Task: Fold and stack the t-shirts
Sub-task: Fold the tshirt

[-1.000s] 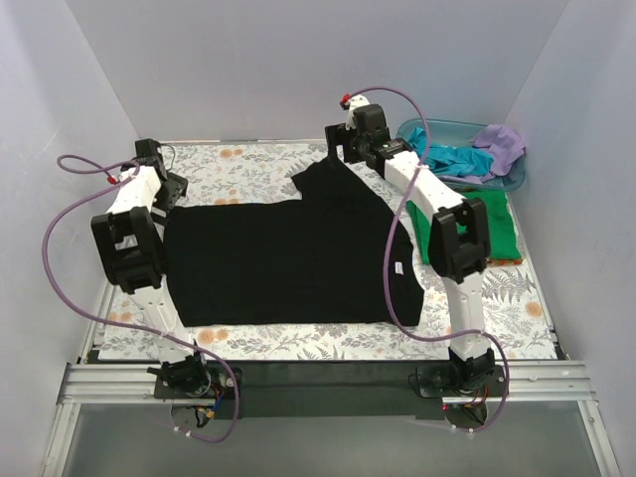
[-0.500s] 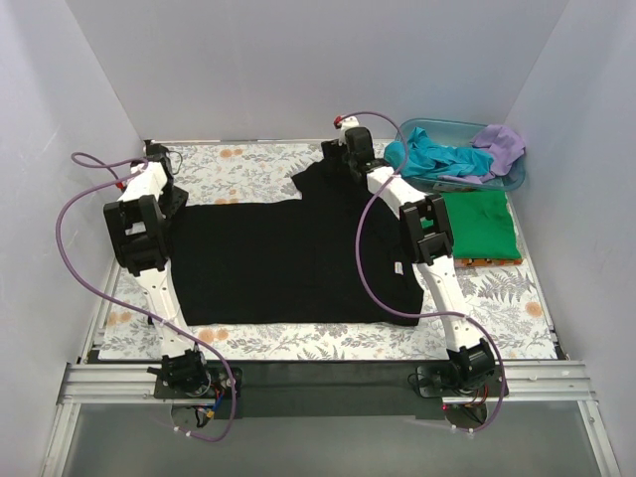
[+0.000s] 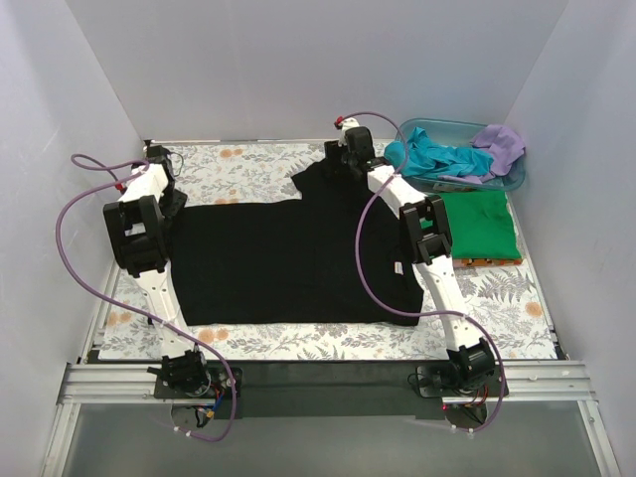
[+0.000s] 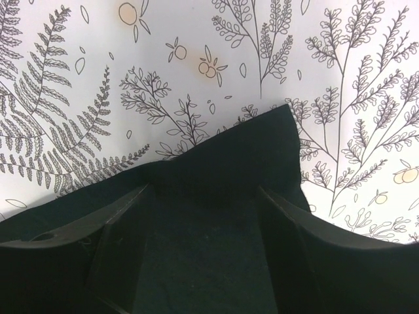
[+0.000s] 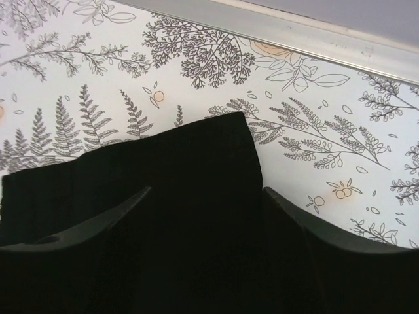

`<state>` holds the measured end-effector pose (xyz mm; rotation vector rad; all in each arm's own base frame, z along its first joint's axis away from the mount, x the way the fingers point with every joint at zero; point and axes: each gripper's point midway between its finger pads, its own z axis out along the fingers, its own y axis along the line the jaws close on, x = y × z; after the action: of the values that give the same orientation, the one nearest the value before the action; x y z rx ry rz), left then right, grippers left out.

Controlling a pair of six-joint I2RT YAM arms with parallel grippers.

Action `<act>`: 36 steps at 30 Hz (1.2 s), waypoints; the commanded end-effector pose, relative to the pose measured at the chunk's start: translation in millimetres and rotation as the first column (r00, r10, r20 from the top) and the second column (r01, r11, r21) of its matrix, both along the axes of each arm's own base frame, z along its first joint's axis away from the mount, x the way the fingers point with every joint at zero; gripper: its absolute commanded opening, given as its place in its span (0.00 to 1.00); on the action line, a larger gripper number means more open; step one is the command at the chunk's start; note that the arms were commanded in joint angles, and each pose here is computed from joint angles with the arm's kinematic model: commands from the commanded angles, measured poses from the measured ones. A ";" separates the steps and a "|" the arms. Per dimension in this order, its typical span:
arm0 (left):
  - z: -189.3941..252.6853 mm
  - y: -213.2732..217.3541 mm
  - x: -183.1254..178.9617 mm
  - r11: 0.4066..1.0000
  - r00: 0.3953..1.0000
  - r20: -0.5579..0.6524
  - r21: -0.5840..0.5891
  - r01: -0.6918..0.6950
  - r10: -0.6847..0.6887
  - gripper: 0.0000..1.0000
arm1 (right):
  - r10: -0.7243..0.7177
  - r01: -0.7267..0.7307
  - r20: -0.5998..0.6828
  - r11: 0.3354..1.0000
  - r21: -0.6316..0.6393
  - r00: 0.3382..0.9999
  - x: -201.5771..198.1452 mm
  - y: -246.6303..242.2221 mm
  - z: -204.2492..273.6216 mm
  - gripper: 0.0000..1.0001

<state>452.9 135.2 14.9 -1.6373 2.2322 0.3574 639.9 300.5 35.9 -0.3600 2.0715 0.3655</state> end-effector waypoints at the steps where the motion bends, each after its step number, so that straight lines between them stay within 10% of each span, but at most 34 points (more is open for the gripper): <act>1: -63.9 -8.4 -51.1 0.998 0.978 -0.210 -0.064 -0.029 0.015 0.61 | 0.036 -0.018 -0.184 0.995 0.098 0.982 -22.8 -2.5 -10.6 0.71; 9: -69.6 -12.7 -50.9 0.996 0.978 -0.209 -0.091 0.000 -0.019 0.40 | -0.006 0.030 -0.263 0.996 0.085 0.965 -36.1 -6.1 -25.9 0.32; 13: -69.2 -14.8 -42.8 0.993 0.981 -0.186 -0.111 0.031 -0.051 0.09 | -0.009 0.029 -0.244 0.996 0.079 0.970 -32.9 -6.0 -21.7 0.01; 25: -16.8 -28.6 -1.3 0.966 0.976 0.062 -0.148 0.214 -0.207 0.00 | 0.054 -0.056 0.033 0.997 0.062 0.998 -24.6 2.0 88.6 0.01; 36: 22.5 -50.0 -20.4 0.949 0.945 0.225 -0.156 0.274 -0.236 0.00 | 0.183 -0.183 0.032 0.983 -0.010 0.983 -100.7 -13.8 99.3 0.01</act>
<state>438.2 101.4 19.5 -1.4095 2.3416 0.0033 553.5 287.2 118.2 -0.4869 2.0881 0.4460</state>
